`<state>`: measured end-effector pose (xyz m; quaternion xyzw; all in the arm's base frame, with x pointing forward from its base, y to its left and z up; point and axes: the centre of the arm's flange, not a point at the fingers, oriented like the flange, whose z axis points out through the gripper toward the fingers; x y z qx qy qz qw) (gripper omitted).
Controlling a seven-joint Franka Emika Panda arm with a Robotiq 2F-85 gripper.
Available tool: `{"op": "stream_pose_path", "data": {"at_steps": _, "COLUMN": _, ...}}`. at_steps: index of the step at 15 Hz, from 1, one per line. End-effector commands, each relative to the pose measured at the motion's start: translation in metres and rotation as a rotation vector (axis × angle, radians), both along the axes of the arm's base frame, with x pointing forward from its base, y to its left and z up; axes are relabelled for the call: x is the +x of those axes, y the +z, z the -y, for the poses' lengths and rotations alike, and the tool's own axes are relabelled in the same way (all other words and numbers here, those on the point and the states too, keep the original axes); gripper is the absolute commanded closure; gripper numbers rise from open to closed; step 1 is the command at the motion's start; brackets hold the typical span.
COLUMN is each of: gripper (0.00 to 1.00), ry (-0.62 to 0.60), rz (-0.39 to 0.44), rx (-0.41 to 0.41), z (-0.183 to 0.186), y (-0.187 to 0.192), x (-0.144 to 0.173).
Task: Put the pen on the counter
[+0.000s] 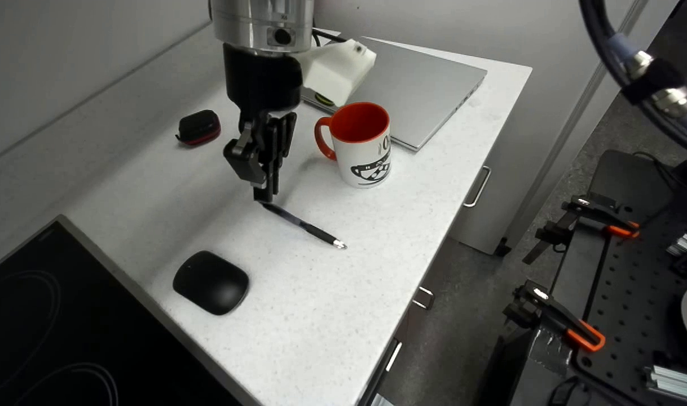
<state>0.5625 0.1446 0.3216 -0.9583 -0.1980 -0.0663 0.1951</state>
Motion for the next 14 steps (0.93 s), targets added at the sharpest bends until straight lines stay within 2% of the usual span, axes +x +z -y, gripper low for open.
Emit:
{"op": "stream_pose_path", "data": {"at_steps": 1, "gripper": 0.49, "ry": -0.012, "rz": -0.004, "rx": -0.024, "z": 0.003, "y": 0.000, "x": 0.026}}
{"op": "stream_pose_path", "data": {"at_steps": 6, "gripper": 0.11, "ry": -0.002, "rz": 0.021, "rx": -0.029, "z": 0.011, "y": 0.015, "x": 0.033}}
{"op": "stream_pose_path", "data": {"at_steps": 8, "gripper": 0.00, "ry": 0.001, "rz": 0.028, "rx": -0.025, "z": 0.012, "y": 0.020, "x": 0.035}}
{"op": "stream_pose_path", "data": {"at_steps": 9, "gripper": 0.00, "ry": 0.020, "rz": 0.016, "rx": -0.020, "z": 0.014, "y": 0.022, "x": 0.034}}
{"op": "stream_pose_path", "data": {"at_steps": 10, "gripper": 0.07, "ry": -0.002, "rz": 0.036, "rx": -0.017, "z": 0.012, "y": 0.013, "x": 0.027}}
{"op": "stream_pose_path", "data": {"at_steps": 11, "gripper": 0.00, "ry": 0.001, "rz": 0.030, "rx": -0.014, "z": 0.012, "y": 0.014, "x": 0.028}}
{"op": "stream_pose_path", "data": {"at_steps": 14, "gripper": 0.00, "ry": 0.002, "rz": 0.029, "rx": -0.012, "z": 0.012, "y": 0.016, "x": 0.029}}
